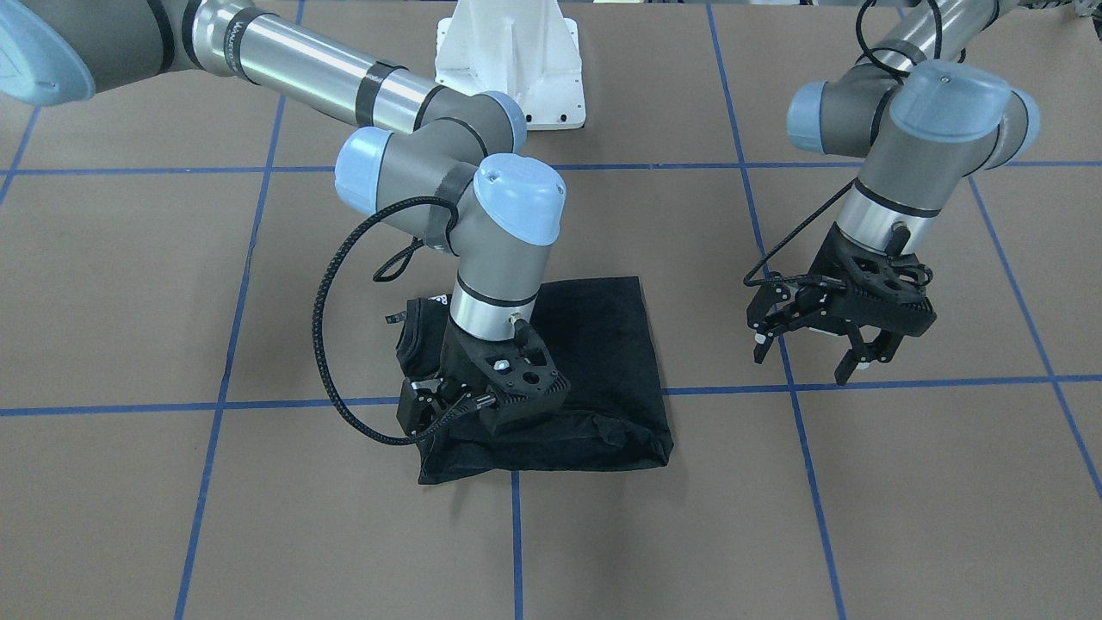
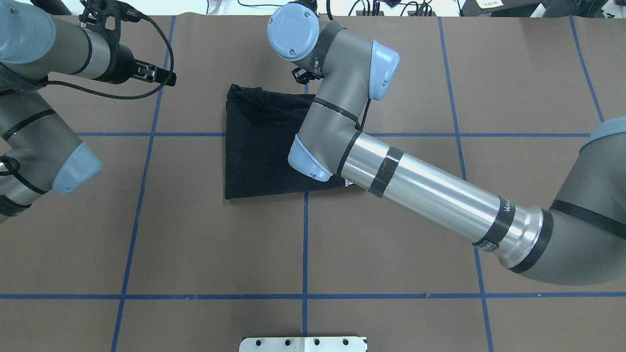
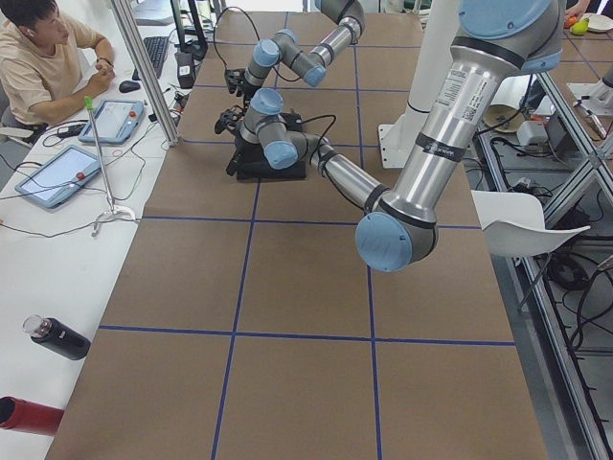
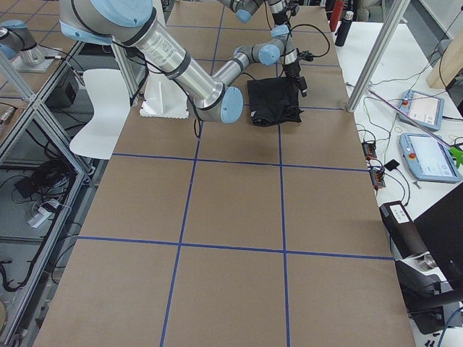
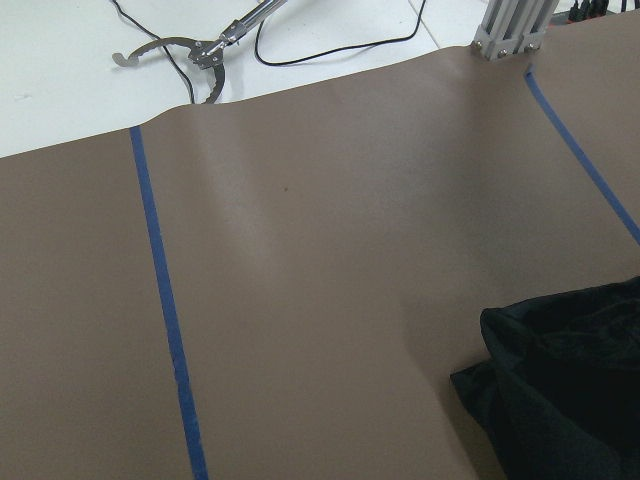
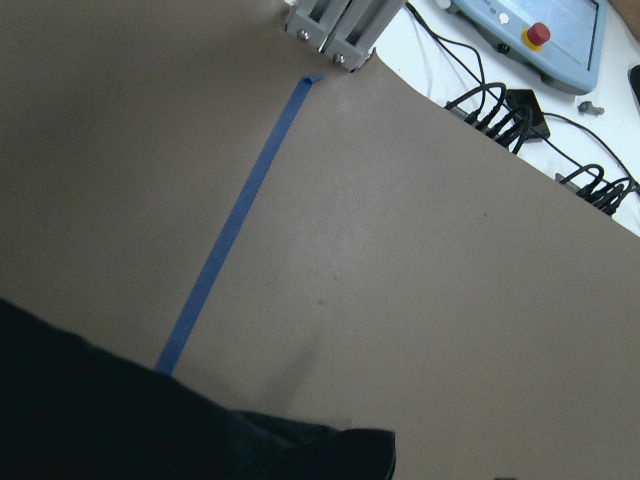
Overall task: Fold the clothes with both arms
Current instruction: 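Press and smooth the folded shirt's top with the right gripper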
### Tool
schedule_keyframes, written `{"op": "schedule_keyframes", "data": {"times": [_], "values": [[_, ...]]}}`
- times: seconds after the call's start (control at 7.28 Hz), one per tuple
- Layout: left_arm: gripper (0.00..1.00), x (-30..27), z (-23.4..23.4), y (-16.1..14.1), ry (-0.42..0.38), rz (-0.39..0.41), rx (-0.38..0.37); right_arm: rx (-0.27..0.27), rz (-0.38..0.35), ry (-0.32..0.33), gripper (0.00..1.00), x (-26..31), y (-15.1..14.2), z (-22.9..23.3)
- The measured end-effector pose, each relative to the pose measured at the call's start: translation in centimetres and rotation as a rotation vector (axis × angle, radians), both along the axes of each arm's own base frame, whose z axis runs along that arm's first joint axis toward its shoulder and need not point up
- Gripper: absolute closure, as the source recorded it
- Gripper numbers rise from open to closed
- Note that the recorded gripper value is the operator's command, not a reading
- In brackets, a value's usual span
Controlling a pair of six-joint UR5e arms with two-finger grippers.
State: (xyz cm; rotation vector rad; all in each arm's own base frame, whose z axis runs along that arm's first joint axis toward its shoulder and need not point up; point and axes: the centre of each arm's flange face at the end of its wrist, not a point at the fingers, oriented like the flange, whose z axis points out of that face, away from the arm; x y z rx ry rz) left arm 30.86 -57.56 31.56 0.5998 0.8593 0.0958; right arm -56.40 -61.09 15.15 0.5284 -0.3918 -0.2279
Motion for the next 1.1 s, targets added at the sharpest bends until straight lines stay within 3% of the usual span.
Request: {"op": "schedule_keyframes", "data": {"times": [0.27, 0.55, 0.82, 1.1], "values": [[0.00, 0.0, 0.0, 0.0, 0.000, 0.000, -0.002, -0.032, -0.010, -0.010, 0.50, -2.1, 2.8, 0.9], [0.00, 0.0, 0.0, 0.0, 0.001, -0.001, -0.003, -0.050, -0.004, -0.015, 0.60, -3.2, 4.0, 1.9], [0.00, 0.1, 0.1, 0.1, 0.006, -0.006, -0.014, -0.058, -0.009, 0.005, 0.51, -3.3, 4.4, 3.8], [0.00, 0.1, 0.2, 0.1, 0.012, -0.011, -0.022, -0.062, -0.021, -0.029, 0.47, -2.5, 5.2, 2.1]]}}
